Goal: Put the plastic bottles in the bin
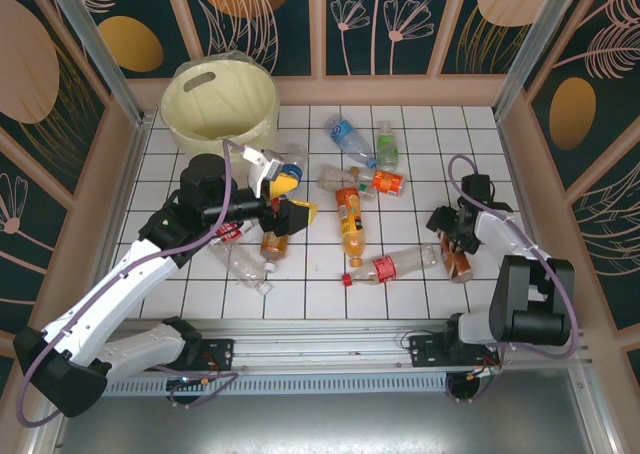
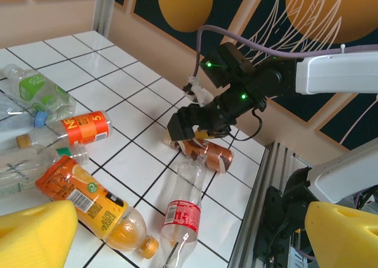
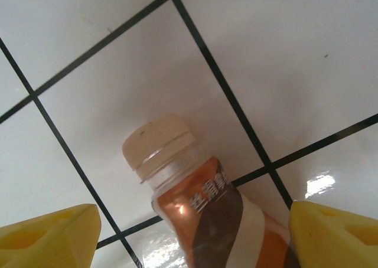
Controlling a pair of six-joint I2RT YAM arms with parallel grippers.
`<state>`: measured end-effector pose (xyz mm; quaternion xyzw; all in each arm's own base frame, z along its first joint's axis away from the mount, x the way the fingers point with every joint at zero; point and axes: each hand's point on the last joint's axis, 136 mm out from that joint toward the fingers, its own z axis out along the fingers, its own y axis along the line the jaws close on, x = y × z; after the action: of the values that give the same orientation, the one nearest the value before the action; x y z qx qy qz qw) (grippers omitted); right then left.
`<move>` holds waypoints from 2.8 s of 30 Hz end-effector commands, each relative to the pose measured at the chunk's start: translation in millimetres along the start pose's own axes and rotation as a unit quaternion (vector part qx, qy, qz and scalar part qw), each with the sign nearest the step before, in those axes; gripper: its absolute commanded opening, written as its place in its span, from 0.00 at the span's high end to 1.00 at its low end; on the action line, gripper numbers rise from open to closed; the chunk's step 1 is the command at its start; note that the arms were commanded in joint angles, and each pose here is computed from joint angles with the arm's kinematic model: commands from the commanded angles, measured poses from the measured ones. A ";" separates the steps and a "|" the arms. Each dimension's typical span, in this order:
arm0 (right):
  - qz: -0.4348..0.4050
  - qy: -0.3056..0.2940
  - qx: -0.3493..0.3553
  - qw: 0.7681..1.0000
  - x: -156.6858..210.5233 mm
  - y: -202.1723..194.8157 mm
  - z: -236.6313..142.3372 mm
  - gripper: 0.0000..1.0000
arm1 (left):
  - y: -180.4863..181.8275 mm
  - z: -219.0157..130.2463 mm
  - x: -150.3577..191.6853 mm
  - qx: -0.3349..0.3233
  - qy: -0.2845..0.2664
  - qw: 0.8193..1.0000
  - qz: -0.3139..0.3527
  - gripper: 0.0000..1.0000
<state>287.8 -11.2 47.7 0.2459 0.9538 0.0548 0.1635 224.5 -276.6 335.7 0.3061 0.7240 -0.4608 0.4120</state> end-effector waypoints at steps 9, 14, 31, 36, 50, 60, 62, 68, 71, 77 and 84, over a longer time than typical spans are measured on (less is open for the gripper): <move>-0.019 0.014 0.026 0.999 4.9 7.4 14.4 0.31 | -4.6 -2.1 -3.3 0.008 -0.009 1.000 0.000 0.01; -0.042 0.011 0.049 0.998 2.3 11.6 20.9 0.41 | -2.8 -0.7 -2.1 0.006 -0.007 1.000 -0.002 0.01; -0.086 -0.044 0.058 0.994 -30.2 23.4 22.8 0.64 | 6.7 8.1 7.6 -0.001 0.009 1.000 -0.020 0.02; -0.094 -0.097 0.035 0.990 -48.9 36.2 5.9 0.65 | 16.4 20.0 21.8 0.003 0.026 0.998 -0.060 0.01; -0.145 -0.282 -0.133 0.939 -89.4 138.7 -137.0 0.65 | 7.7 69.0 43.8 0.041 -0.001 0.991 -0.131 0.01; -0.149 -0.266 -0.385 0.871 -41.0 226.7 -221.4 0.65 | -2.1 113.0 51.6 0.054 -0.044 0.990 -0.125 0.01; -0.151 -0.245 -0.426 0.858 -26.5 239.0 -229.4 0.65 | -0.7 123.1 53.6 0.042 -0.040 0.991 -0.117 0.01; -0.158 -0.218 -0.494 0.827 4.9 256.9 -247.5 0.65 | 3.6 133.0 49.1 0.026 -0.050 0.992 -0.115 0.01; -0.160 -0.203 -0.513 0.819 16.1 261.6 -250.1 0.65 | -0.4 135.3 44.2 0.035 -0.056 0.991 -0.116 0.02; -0.164 -0.185 -0.538 0.806 30.9 266.2 -253.1 0.65 | 3.1 140.1 44.5 0.029 -0.052 0.991 -0.119 0.10; -0.164 -0.180 -0.533 0.810 34.8 264.7 -243.6 0.64 | -5.9 141.5 39.9 0.053 -0.048 0.988 -0.135 0.38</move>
<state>303.5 226.5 303.1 -0.0237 0.7726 0.4599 0.4371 244.9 -399.0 246.3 0.1997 0.7370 -0.5406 0.3530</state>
